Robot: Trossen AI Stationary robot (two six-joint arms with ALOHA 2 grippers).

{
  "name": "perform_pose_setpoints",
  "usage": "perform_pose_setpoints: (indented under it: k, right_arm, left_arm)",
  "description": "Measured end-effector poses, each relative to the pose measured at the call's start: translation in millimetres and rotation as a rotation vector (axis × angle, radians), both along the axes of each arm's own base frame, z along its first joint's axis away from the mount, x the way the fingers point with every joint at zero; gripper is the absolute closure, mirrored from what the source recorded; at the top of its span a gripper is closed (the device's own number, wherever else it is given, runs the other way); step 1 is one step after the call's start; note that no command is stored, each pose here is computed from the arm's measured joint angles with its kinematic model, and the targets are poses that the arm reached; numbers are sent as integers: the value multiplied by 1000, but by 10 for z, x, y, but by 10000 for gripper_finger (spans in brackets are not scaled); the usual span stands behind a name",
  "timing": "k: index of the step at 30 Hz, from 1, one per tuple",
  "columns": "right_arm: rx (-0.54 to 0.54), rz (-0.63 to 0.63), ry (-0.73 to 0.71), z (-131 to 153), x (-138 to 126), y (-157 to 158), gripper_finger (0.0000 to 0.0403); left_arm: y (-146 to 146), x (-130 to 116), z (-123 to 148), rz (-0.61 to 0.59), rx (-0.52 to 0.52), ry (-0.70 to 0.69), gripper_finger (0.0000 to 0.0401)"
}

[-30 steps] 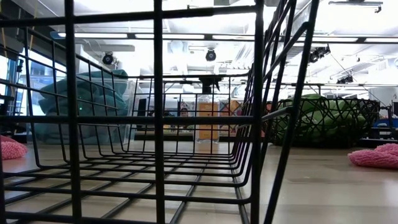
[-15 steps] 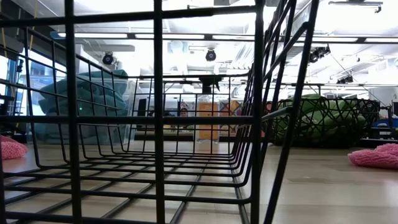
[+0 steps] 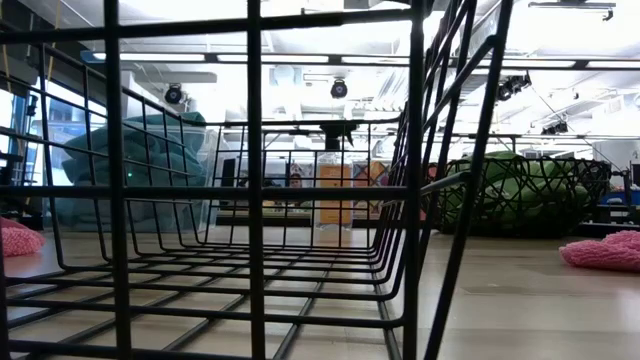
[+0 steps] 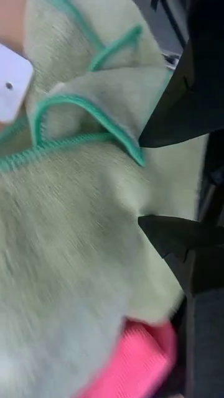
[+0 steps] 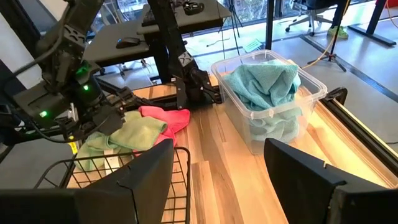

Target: Sort microfiber towel by color & place in baskets

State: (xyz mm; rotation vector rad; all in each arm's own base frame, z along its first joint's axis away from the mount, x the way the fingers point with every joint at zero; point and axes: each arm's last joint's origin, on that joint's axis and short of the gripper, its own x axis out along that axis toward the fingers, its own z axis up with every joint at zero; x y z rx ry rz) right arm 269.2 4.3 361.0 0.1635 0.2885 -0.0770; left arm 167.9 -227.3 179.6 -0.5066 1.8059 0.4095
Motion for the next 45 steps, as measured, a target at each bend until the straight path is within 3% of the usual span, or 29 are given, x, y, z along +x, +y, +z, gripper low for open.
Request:
perform_pose_setpoints:
  k: [12,15,19,22,26,29,33,39,45]
  right_arm:
    - [2,-1,19,-18,-6,0,155]
    - [2,-1,24,-22,-7,0,155]
    - [2,-1,23,-21,-7,0,155]
    - [2,-1,22,-21,-7,0,155]
    - [2,-1,22,-21,-7,0,155]
    - [2,-1,22,-21,-7,0,155]
    - [2,-1,23,-21,-7,0,155]
    - [2,-1,22,-20,-6,0,155]
    - [98,0,-32,26,8,8,155]
  left_arm:
    - [97,-67,-305,-3,-26,-53,237]
    - [97,-67,-323,-25,-41,-66,285]
    - [100,-72,-263,-79,-87,-82,382]
    - [120,-91,-41,-122,-179,-149,388]
    - [242,-183,470,-177,-318,-309,398]
    - [412,-303,895,-199,-428,-471,398]
    - [730,-492,1411,-124,-492,-743,400]
    - [1252,-726,1985,70,-409,-1190,400]
    - [1539,-784,2365,33,-194,-1463,401]
